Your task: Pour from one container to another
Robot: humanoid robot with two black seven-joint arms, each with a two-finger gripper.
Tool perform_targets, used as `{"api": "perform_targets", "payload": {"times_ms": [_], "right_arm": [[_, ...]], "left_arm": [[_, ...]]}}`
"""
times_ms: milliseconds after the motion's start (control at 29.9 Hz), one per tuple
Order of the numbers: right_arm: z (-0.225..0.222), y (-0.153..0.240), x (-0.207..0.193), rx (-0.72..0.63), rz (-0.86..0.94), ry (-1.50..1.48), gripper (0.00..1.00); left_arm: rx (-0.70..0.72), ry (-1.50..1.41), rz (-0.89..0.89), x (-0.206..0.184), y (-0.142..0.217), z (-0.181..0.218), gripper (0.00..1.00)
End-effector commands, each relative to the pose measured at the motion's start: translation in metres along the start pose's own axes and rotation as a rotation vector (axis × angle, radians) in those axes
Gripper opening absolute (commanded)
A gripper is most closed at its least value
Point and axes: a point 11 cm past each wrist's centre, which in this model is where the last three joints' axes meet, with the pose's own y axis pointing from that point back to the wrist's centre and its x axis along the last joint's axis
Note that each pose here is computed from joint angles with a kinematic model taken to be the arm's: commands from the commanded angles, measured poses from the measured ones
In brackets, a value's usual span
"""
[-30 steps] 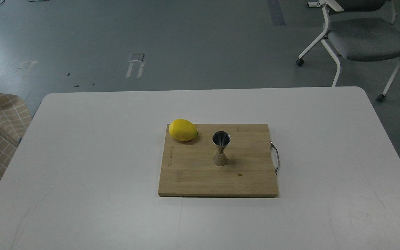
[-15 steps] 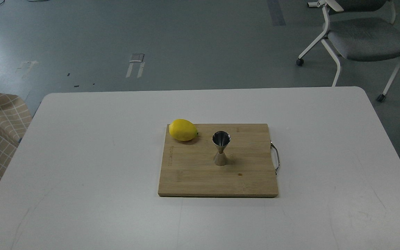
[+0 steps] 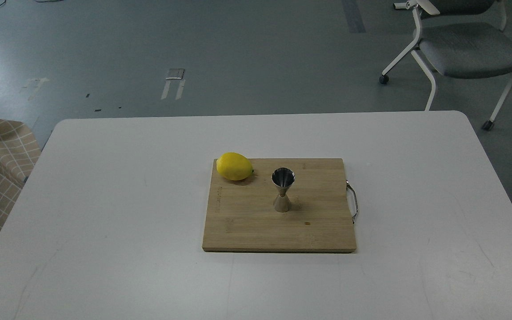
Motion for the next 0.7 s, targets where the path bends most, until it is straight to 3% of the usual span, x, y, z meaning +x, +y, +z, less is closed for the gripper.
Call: {"api": "perform_targets", "payload": {"times_ms": [0, 668], "right_arm": [[0.0000, 0.0000, 0.0000, 0.000, 0.000, 0.000, 1.00], [0.0000, 0.0000, 0.0000, 0.000, 0.000, 0.000, 1.00]], "left_arm": [[0.000, 0.000, 0.000, 0.0000, 0.0000, 0.0000, 0.99], [0.000, 0.000, 0.000, 0.0000, 0.0000, 0.0000, 0.99]]}}
